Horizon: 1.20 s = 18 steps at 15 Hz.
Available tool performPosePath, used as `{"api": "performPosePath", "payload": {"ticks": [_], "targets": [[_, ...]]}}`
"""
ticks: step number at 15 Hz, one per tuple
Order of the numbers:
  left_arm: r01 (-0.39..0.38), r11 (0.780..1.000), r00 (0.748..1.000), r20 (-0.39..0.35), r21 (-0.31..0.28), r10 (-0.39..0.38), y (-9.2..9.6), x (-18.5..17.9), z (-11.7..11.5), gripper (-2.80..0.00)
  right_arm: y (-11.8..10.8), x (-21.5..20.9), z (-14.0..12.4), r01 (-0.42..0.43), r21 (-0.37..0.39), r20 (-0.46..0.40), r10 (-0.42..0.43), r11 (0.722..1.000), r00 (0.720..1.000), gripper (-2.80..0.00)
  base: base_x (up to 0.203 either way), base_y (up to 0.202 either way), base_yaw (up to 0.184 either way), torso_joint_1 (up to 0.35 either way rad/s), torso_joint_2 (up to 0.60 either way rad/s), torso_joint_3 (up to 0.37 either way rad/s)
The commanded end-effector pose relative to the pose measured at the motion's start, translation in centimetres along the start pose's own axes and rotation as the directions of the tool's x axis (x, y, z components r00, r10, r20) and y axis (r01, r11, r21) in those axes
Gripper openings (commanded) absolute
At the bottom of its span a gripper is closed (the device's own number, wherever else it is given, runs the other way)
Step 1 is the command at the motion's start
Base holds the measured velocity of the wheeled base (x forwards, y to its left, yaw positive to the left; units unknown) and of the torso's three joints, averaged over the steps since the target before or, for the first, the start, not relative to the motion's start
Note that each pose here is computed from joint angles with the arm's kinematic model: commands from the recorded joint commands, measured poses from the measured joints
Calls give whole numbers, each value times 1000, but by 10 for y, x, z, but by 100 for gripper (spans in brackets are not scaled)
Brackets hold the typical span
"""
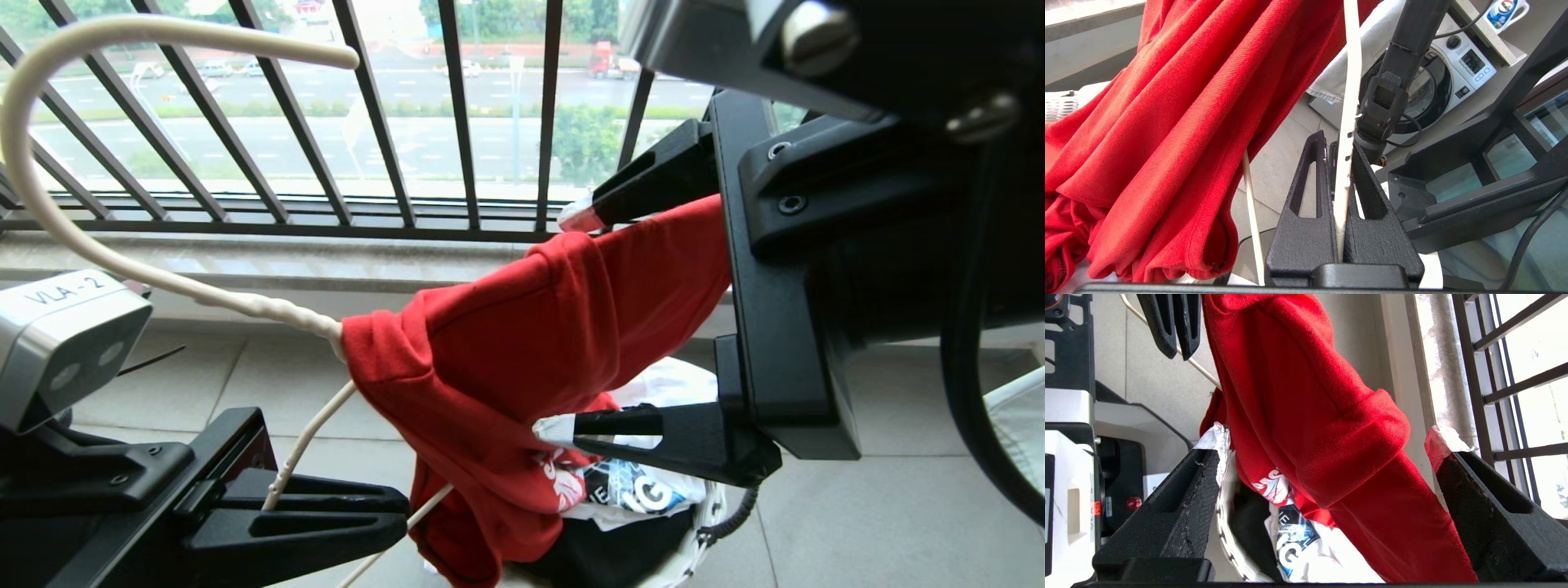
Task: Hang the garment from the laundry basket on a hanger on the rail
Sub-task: Hang the clothes on the clothes rack
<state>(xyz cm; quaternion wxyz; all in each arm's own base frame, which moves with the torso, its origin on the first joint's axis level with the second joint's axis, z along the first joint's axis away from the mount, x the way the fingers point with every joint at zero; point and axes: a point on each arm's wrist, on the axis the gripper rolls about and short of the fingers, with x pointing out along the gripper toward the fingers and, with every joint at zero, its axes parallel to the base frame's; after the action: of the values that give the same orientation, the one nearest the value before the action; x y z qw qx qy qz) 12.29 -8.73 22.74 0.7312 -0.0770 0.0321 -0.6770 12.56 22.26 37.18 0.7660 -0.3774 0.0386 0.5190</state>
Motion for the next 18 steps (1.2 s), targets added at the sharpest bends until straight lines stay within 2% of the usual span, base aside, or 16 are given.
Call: {"api": "performPosePath", "payload": {"ticks": [1, 3, 8, 12, 18], "targets": [[1, 1000, 1000, 5, 7, -1, 0, 0, 1, -280, 3, -3, -3, -26, -4, -28, 26, 1000, 999, 0, 0, 0, 0, 0, 0, 0], [-3, 1000, 1000, 8, 11, 3, 0, 0, 2, -280, 8, -13, -4, -61, -9, -34, 60, 998, 998, 0, 0, 0, 0, 0, 0, 0], [-53, 999, 998, 19, 7, 52, 5, 2, 4, -280, 12, -12, -2, -79, -18, -24, 78, 997, 997, 0, 0, 0, 0, 0, 0, 0], [-49, 999, 998, 28, 21, 48, 1, 0, 5, -280, 13, 7, 0, -124, -16, -25, 123, 992, 992, 0, 0, 0, 0, 0, 0, 0], [-40, 998, 998, 41, 40, 38, -4, -3, 9, -280, 3, 22, 2, -133, -8, -1, 133, 991, 991, 0, 0, 0, 0, 0, 0, 0]]}}
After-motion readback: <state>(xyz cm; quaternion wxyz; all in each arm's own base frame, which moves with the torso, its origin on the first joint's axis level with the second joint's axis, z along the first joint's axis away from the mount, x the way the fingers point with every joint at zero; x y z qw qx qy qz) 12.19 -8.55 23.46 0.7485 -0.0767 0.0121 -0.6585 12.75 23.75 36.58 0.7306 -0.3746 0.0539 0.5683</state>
